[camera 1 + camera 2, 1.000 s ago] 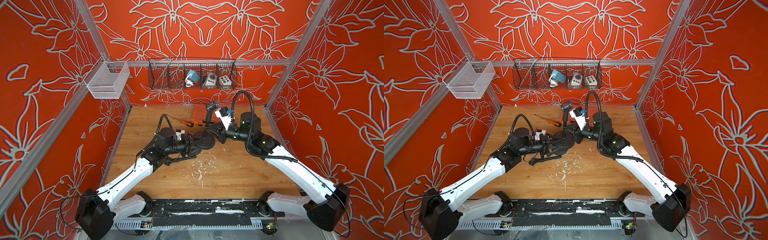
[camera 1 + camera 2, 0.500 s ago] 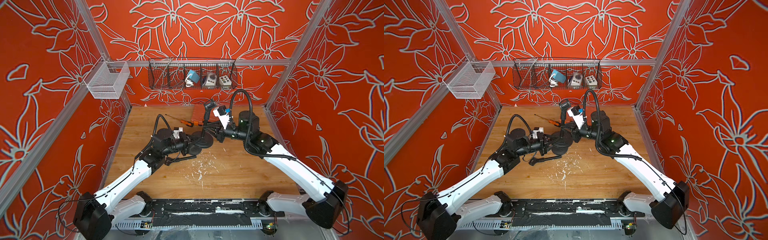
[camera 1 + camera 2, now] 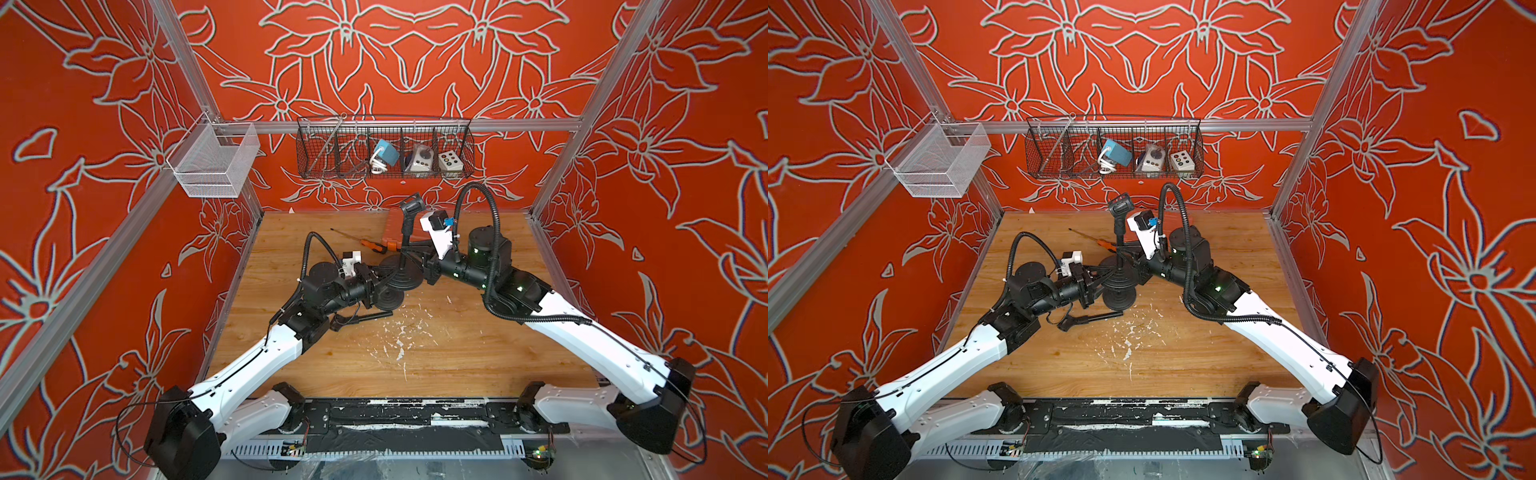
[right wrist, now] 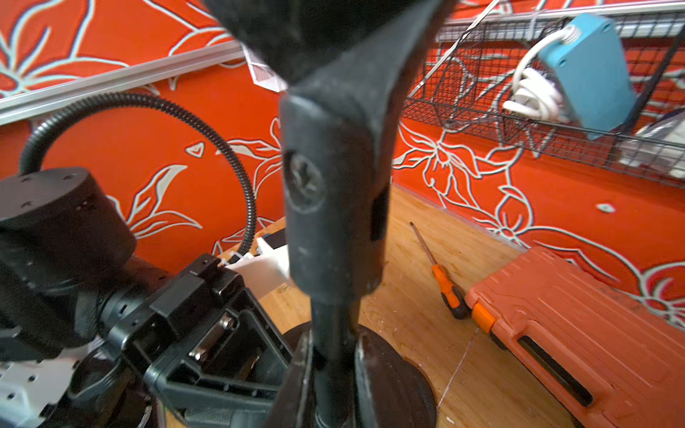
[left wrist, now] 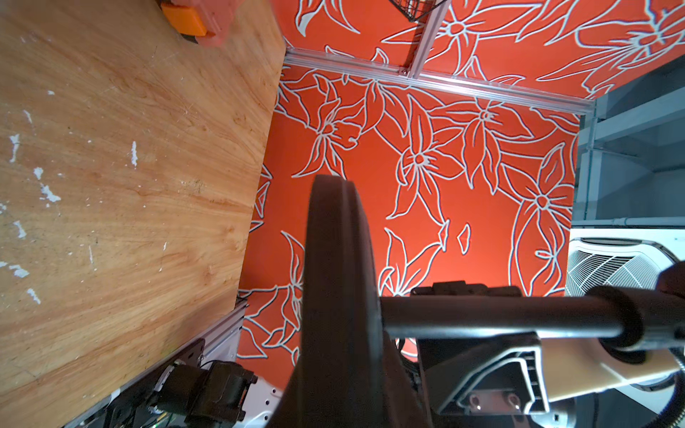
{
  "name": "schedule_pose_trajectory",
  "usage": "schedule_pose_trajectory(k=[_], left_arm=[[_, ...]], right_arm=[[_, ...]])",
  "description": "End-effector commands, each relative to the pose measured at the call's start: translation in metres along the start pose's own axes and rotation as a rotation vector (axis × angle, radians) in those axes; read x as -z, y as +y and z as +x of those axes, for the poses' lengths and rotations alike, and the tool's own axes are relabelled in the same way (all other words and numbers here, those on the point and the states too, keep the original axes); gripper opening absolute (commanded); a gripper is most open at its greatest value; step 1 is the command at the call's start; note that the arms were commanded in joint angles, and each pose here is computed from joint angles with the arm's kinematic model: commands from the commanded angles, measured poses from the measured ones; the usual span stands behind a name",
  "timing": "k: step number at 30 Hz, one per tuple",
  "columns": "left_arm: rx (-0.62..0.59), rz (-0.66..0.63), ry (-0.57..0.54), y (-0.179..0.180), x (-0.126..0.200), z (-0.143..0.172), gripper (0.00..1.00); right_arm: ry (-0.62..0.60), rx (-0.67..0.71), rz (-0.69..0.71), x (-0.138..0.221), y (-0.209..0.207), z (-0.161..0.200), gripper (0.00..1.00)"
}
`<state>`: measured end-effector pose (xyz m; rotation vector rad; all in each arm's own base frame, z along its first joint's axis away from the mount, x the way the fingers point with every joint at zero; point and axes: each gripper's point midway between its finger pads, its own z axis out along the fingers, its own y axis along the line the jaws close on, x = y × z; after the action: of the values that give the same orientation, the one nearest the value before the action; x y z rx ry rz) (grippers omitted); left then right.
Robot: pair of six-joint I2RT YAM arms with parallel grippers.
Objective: Assemble a microphone stand
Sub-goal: Screw the microphone stand pole into the microphone stand base.
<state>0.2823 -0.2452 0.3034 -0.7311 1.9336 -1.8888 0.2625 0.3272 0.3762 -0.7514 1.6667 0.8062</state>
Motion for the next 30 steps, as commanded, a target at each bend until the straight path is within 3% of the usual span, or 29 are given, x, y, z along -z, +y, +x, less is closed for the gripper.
schedule_pose_trajectory(k=[1,4,8,10,12,15,20,25,30], left_arm=[[-0.065,0.161,-0.097,-0.044,0.007,-0.014,0.0],[-0.07,0.165,-0.126,-0.044,0.01,-0.018,0.0],[-0.065,0.151,-0.162,-0.041,0.013,-0.024,0.0],[-0.058,0.144,-0.171,-0.039,0.014,-0.026,0.0],[-0.054,0.144,-0.176,-0.038,0.014,-0.028,0.0],[-0.06,0.158,-0.175,-0.042,0.014,-0.03,0.0],[-0.072,0.176,-0.158,-0.049,0.016,-0.029,0.0],[-0.074,0.188,-0.097,-0.053,0.015,-0.02,0.0],[-0.056,0.198,0.008,-0.059,0.011,-0.004,0.0]], right_arm=[[0.005,-0.018,0.166,-0.002,-0.01,-0.006,0.0],[0.025,-0.01,0.232,-0.004,-0.011,-0.002,0.0],[0.023,0.013,0.184,-0.008,-0.002,-0.007,0.03],[0.028,0.039,0.117,-0.009,0.008,-0.013,0.34],[0.056,0.045,0.074,-0.008,0.013,-0.016,0.54],[0.062,0.057,0.001,-0.003,0.02,-0.017,0.66],[0.035,0.036,-0.188,0.017,0.024,-0.018,0.67],[0.035,0.005,-0.346,0.027,0.012,-0.012,0.55],[0.057,0.01,-0.43,0.025,0.002,-0.002,0.51]])
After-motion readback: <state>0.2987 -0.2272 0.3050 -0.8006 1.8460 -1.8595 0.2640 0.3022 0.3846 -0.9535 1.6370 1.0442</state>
